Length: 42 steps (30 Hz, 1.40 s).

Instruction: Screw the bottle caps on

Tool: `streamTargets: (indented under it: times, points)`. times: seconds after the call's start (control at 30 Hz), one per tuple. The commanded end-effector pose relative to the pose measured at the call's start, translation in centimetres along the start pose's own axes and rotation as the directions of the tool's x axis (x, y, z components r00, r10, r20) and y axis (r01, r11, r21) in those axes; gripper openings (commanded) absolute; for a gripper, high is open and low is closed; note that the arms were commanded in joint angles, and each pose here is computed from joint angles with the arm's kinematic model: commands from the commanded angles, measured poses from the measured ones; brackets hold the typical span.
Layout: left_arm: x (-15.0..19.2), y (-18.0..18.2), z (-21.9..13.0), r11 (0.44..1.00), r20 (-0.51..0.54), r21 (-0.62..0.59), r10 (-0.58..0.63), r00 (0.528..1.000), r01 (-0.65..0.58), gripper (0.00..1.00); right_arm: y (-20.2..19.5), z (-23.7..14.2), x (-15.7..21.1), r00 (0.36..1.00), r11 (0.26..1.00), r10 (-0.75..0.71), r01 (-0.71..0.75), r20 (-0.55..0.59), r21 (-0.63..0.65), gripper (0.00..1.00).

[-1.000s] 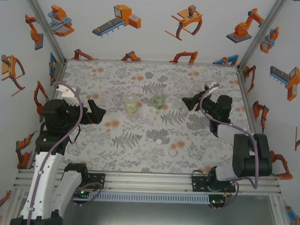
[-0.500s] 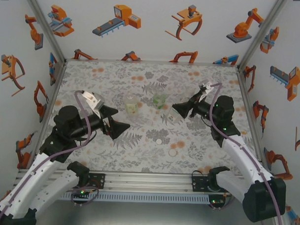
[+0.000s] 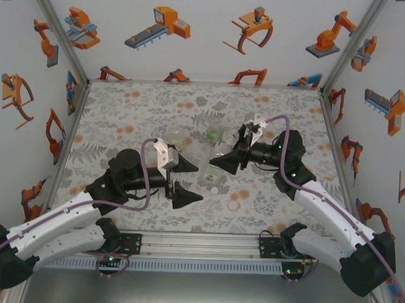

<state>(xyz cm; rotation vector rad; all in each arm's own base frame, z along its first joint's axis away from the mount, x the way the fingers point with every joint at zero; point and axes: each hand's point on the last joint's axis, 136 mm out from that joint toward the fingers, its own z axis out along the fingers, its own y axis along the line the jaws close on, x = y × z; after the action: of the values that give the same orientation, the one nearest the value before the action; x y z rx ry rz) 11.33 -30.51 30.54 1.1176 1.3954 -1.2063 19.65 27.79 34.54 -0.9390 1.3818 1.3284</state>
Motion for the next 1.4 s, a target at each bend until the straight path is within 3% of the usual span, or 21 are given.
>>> streamTargets:
  times: [0.0,0.23,0.5,0.7,0.93,1.23,1.37]
  points:
    - [-2.8,-0.9,0.4,0.996,0.098,0.026,0.088,0.991,-0.091,0.97,3.4,0.8,-3.2,0.994,0.986,-0.077,0.086,0.074,-0.139,0.31]
    - [-3.8,0.0,0.9,0.996,0.178,-0.025,0.087,0.98,-0.084,0.98,6.2,1.9,-4.3,0.992,0.959,-0.086,0.109,0.096,-0.26,0.3]
    - [-3.6,0.2,0.1,0.992,0.148,-0.07,0.116,0.982,-0.106,0.98,6.0,1.7,-4.7,0.988,0.968,-0.106,0.129,0.115,-0.213,0.27]
    - [-4.0,1.1,-1.6,0.982,0.208,-0.164,0.132,0.969,-0.099,0.97,6.8,1.4,-5.4,0.984,0.964,-0.113,0.143,0.14,-0.226,0.26]
    - [-5.4,-0.2,-0.1,0.995,0.253,-0.044,0.1,0.962,-0.091,0.97,7.9,2.6,-5.7,0.978,0.95,-0.113,0.158,0.177,-0.268,0.25]
    - [-7.0,-0.1,1.2,0.998,0.372,0.013,0.054,0.927,-0.063,1.0,8.4,3.3,-6.1,0.96,0.946,-0.123,0.19,0.25,-0.263,0.24]
    - [-7.4,-0.4,1.2,0.997,0.381,0.03,0.055,0.923,-0.072,0.9,8.2,3.3,-5.5,0.963,0.948,-0.12,0.184,0.243,-0.259,0.24]
